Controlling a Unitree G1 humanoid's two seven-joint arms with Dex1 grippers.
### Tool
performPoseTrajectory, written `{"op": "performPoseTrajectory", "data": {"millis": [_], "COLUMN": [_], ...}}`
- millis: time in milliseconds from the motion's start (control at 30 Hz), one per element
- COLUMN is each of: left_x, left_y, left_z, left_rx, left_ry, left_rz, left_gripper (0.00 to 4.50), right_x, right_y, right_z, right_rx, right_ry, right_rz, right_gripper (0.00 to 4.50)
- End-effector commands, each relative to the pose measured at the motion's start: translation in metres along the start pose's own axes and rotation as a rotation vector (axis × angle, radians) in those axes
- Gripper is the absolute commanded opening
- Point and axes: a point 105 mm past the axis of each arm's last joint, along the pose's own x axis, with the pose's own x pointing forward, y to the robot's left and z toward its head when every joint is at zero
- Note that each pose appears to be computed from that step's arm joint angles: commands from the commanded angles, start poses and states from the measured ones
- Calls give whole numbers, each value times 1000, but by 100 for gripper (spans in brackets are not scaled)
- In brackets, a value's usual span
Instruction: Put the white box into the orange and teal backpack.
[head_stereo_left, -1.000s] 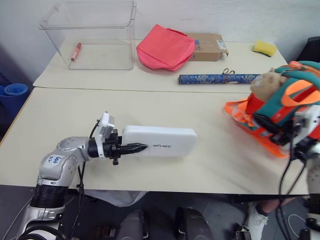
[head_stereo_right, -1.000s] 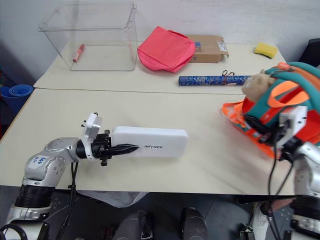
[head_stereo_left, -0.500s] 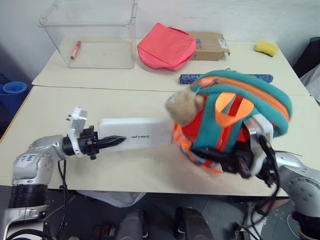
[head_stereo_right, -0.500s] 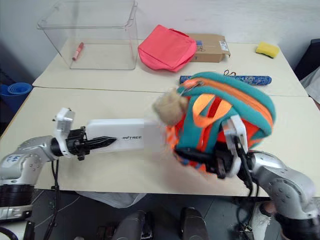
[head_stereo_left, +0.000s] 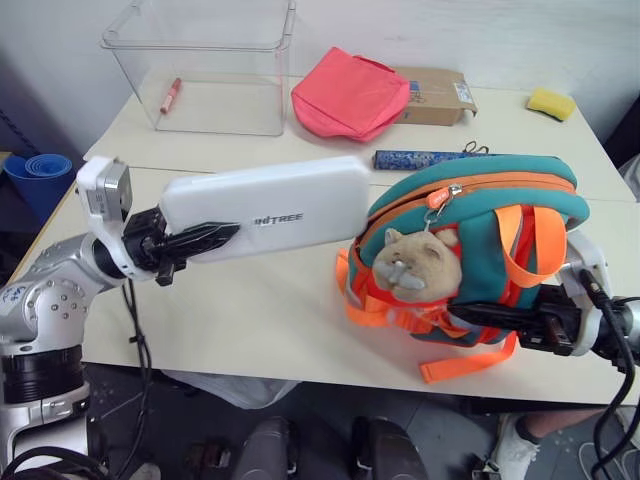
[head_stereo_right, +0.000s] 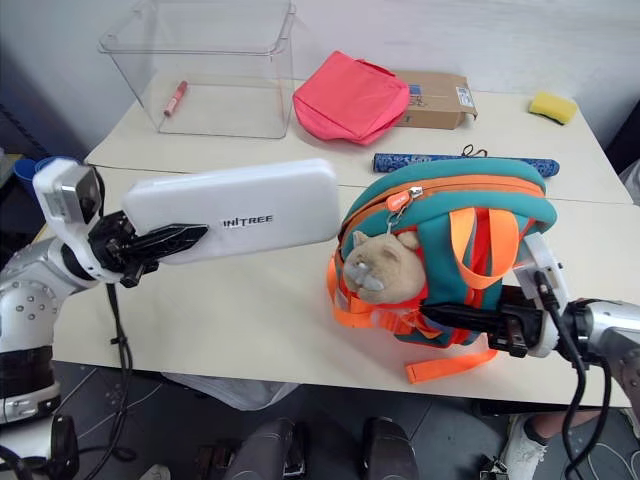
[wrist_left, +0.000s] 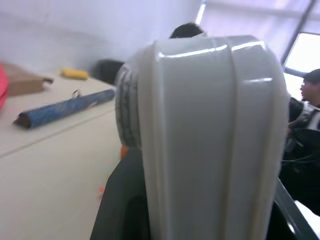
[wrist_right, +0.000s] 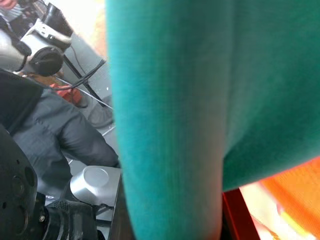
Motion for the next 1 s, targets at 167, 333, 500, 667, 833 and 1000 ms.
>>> {"op": "performPoseTrajectory", "data": {"millis": [167, 333, 500, 667, 833, 1000], "left_x": [31, 52, 103, 154, 197, 225], "left_y": [18, 26, 8, 22, 23, 14], "left_z": [0, -18, -15, -39, -64, -76], "left_rx": [112, 236, 297, 315, 325, 327], "left_ry": [26, 182, 253, 355, 344, 265], "left_rz": [-39, -73, -221, -192, -198, -228], "left_gripper": [126, 126, 126, 126, 126, 126], "right_x": [9, 8, 3, 3, 8, 7], "right_y": [7, 7, 4, 1, 1, -2], "right_z": [5, 5, 4, 4, 0, 2], "right_rx": [-38, -38, -39, -48, -65, -115], "right_ry": [-17, -19, -17, -15, -12, 4], "right_rz": [31, 24, 2, 0, 8, -14], "right_gripper": [1, 1, 1, 1, 1, 1]}}
